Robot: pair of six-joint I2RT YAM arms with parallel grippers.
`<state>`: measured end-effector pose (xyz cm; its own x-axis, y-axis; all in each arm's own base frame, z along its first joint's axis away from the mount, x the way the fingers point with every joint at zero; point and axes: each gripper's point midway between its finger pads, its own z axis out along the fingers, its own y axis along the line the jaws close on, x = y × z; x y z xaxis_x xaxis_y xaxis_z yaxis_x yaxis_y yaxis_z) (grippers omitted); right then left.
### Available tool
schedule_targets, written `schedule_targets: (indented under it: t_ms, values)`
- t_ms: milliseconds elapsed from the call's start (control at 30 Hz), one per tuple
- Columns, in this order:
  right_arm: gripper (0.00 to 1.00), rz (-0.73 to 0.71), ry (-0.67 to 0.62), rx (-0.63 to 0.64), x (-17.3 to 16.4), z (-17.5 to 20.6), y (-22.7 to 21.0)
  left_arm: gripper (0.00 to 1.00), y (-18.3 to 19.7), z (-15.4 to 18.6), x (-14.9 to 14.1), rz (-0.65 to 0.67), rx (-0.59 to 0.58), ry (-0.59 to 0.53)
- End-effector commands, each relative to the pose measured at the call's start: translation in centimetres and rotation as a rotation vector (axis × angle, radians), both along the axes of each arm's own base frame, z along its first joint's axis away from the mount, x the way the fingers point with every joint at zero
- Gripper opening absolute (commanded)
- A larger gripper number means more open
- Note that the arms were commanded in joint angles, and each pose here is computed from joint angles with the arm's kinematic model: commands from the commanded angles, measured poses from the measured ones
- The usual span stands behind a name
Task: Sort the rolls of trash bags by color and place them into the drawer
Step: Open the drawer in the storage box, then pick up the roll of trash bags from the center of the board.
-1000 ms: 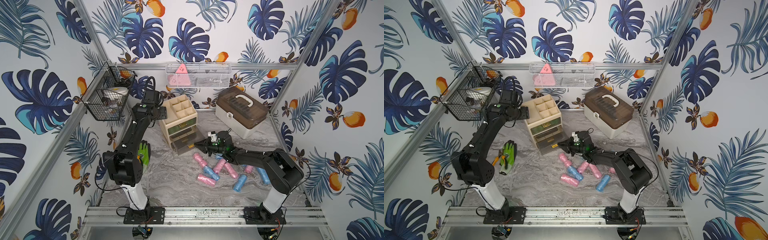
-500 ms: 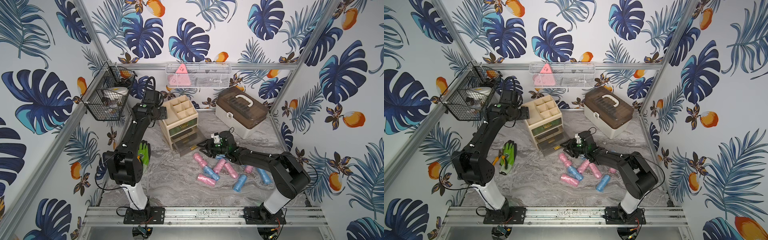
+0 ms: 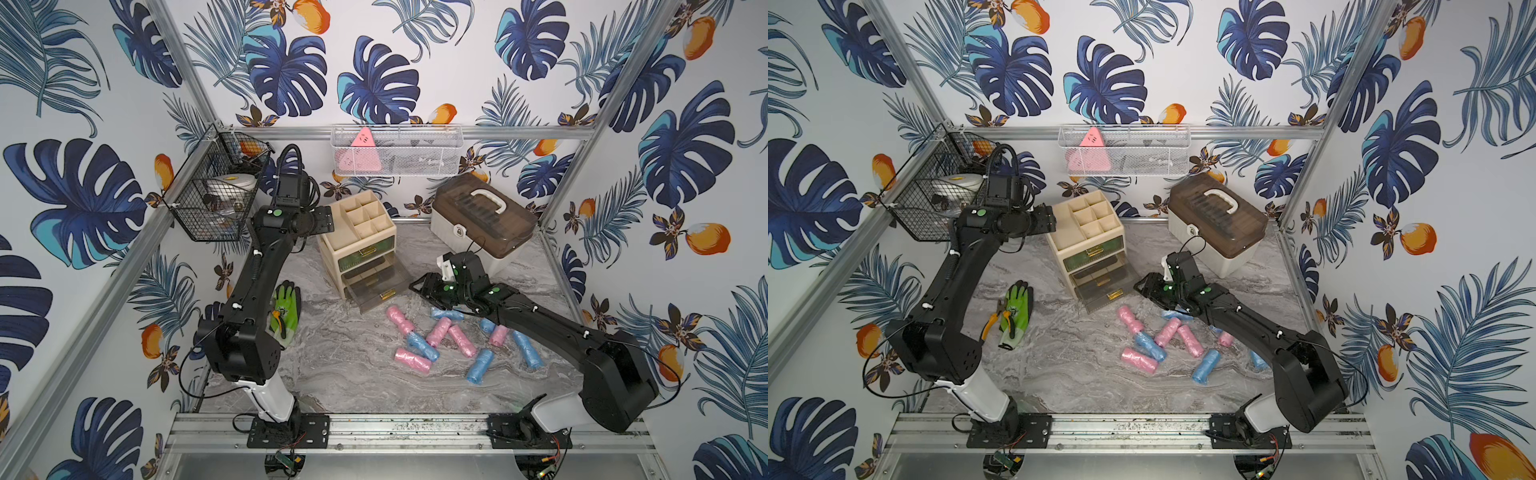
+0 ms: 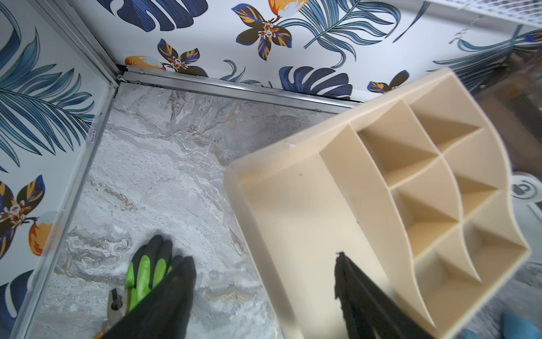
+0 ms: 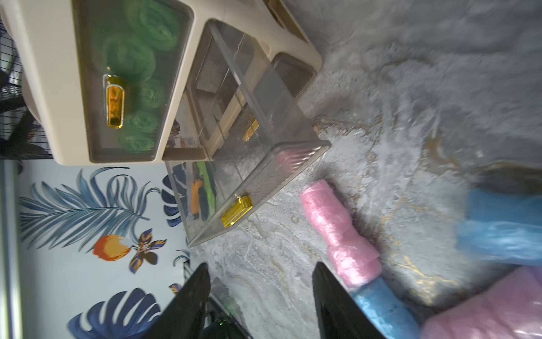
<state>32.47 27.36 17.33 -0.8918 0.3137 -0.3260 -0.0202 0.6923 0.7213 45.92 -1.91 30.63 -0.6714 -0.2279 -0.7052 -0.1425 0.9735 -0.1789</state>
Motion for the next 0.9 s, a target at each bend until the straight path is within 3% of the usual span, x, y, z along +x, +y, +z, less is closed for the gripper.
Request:
schedule_targets:
  t_ms: [0,167,467,867]
  values:
    - [0.58,0.057,0.001,-0.317,-1.7,-2.8,-4.1,0.79,-1.4,-0.2,-2.1,-0.042,-0.084,0.015]
    - [0.56,0.056,0.004,-0.465,-2.6,-4.0,-6.9,0.79,-3.3,-1.6,-6.3,-0.103,-0.197,0.048]
    - [0.51,0.08,0.13,-0.658,-4.2,-7.1,-10.9,0.79,-5.5,-5.2,-12.7,-0.161,-0.34,0.104]
    - [0.59,0.11,0.298,-0.759,-7.9,-11.1,-13.4,0.81,-6.1,-5.5,-15.3,-0.181,-0.391,0.099]
